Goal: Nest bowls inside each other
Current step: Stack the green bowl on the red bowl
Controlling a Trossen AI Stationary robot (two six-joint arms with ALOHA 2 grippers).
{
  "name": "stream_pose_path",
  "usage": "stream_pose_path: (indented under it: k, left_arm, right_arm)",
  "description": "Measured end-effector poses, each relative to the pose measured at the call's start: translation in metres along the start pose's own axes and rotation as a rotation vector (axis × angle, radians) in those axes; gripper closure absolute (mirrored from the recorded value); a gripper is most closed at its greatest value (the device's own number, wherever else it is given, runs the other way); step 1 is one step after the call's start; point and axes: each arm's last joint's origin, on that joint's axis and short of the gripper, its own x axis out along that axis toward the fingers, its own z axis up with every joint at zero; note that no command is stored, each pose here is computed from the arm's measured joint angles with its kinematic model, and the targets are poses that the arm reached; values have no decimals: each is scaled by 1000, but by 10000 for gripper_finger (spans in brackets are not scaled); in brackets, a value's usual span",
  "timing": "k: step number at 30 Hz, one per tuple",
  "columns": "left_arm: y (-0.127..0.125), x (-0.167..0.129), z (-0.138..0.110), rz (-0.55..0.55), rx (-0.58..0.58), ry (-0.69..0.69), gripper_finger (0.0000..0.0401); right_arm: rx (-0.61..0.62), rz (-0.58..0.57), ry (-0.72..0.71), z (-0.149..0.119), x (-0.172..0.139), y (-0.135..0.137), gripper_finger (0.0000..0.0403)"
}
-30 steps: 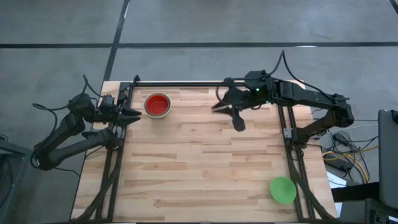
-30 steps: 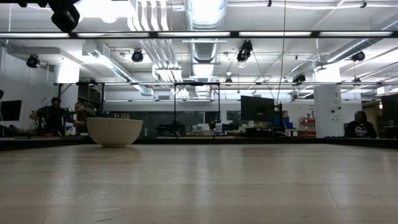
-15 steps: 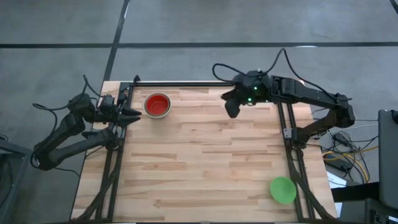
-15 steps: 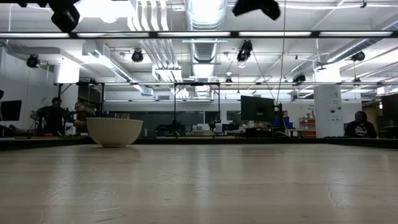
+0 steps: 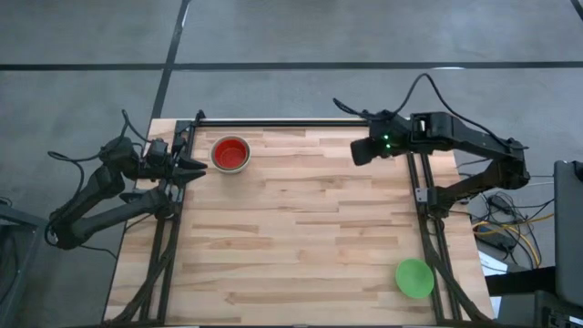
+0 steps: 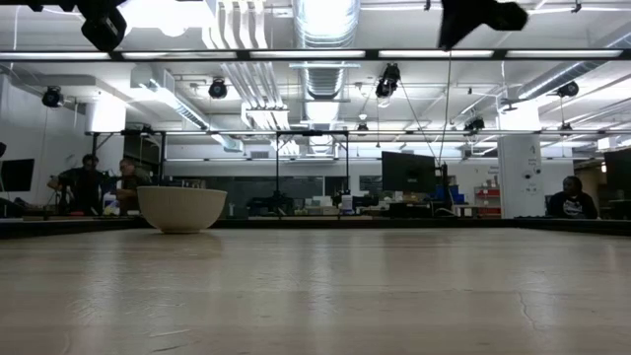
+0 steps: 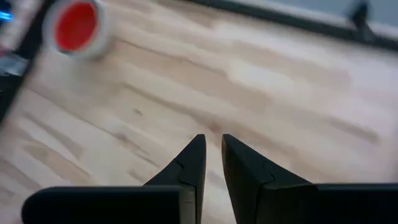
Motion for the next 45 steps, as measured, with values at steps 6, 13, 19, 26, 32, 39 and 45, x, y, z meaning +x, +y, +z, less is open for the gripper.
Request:
stream_pose_path:
  k: [6,13,19,26,32,39,45]
  left_arm:
    - [0,0,0,0,0,0,298]
    - [0,0,0,0,0,0,298]
    - [0,0,0,0,0,0,298]
    - [0,0,0,0,0,0,298]
    - [0,0,0,0,0,0,298]
    - [0,0,0,0,0,0,298]
    - [0,0,0,0,0,0,298]
  right_arm:
    - [20,-16,81,-16,-8,-1,351]
    - [72,-20,132,-36,-21,0,351]
    - [78,-51,166,-62,-30,7,351]
    - [-35,-66,198,-96,-40,16,351]
    - [-145,-39,249,-129,-58,14,351]
    - [-287,15,372,-177,-80,1,351]
    - [-374,38,409,-211,-96,-15,351]
